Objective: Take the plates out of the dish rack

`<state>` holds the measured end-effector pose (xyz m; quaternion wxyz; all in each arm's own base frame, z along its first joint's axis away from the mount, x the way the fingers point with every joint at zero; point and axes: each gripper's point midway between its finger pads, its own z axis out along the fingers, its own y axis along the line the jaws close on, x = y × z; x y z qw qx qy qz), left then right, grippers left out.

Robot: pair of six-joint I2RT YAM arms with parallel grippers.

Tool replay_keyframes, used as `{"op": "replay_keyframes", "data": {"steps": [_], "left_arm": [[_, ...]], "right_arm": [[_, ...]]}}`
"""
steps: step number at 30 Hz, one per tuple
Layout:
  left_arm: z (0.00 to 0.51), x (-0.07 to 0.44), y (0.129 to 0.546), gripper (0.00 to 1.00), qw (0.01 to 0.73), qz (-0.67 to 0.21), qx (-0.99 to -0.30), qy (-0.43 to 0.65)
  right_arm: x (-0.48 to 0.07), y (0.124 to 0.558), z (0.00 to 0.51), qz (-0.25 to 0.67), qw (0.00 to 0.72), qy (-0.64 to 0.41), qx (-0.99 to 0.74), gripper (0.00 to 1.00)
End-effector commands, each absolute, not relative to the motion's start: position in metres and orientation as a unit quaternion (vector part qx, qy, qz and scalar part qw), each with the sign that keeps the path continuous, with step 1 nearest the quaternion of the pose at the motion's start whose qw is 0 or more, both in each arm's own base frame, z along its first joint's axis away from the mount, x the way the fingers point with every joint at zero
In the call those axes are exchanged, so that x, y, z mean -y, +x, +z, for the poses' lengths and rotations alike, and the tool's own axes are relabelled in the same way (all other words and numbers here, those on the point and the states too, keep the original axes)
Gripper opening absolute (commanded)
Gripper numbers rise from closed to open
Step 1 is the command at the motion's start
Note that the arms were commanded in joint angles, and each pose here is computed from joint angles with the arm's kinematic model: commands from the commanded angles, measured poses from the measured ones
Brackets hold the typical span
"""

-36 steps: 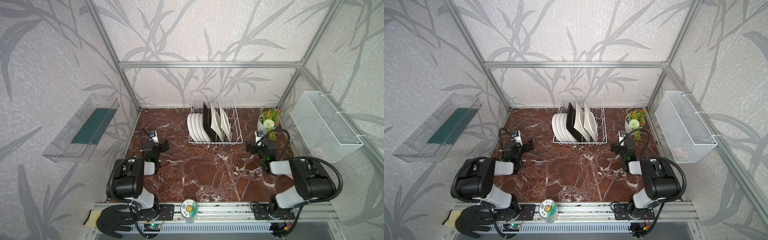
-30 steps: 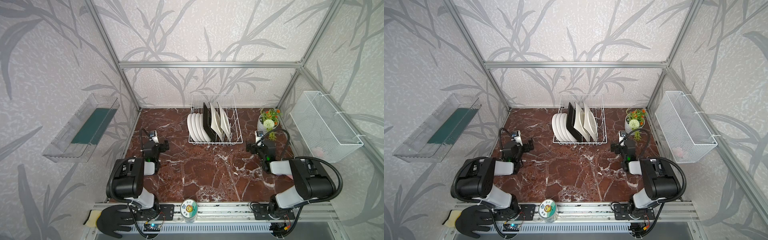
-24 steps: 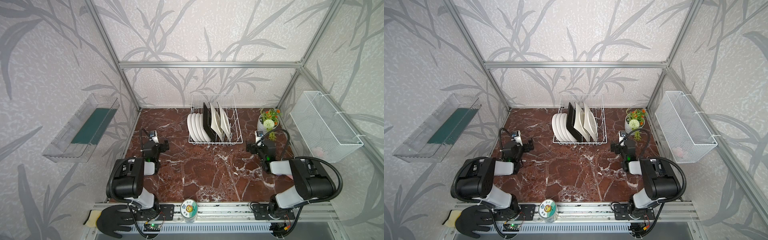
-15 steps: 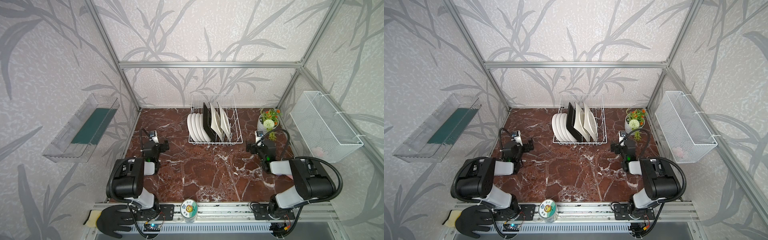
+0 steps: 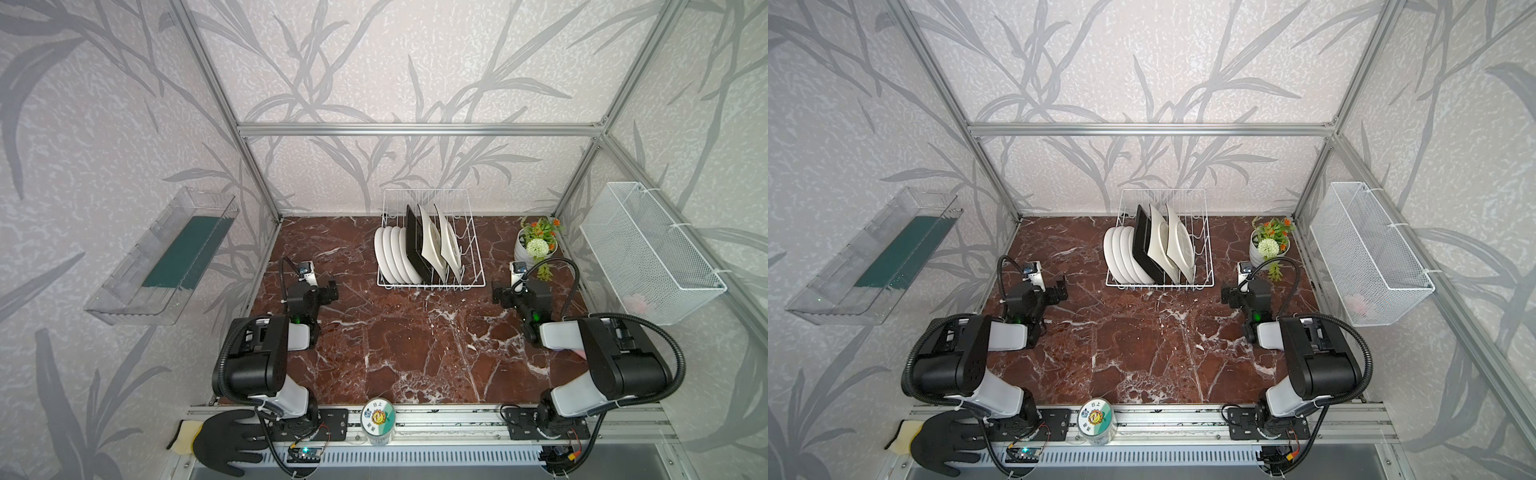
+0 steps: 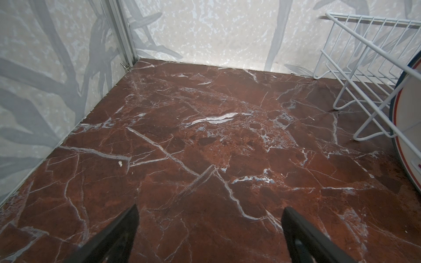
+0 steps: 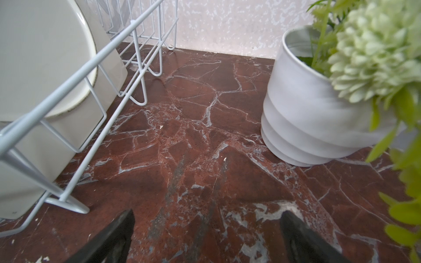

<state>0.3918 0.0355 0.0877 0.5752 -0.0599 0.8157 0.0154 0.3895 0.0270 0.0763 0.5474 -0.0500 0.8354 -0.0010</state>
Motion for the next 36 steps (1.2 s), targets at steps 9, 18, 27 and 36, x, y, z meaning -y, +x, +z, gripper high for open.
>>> {"op": "replay_keyframes", "data": {"steps": [9,18,27,36], "left_arm": [[0.094,-0.036,0.398,0.99,0.582,0.021,-0.811,-0.053],[0.120,-0.030,0.398,0.94,0.564,0.016,-0.824,-0.040],[0.197,-0.032,0.392,0.95,0.621,0.008,-0.781,-0.065],[0.255,0.002,0.388,0.95,0.593,-0.103,-0.797,-0.052]], "right_arm": [[-0.028,0.397,0.091,-0.004,0.565,-0.051,-0.824,0.99],[-0.027,0.395,0.102,-0.008,0.572,-0.046,-0.819,0.99],[-0.016,0.380,0.157,-0.021,0.592,-0.008,-0.805,0.99],[-0.028,0.364,0.222,0.028,0.594,-0.008,-0.804,0.99]]}}
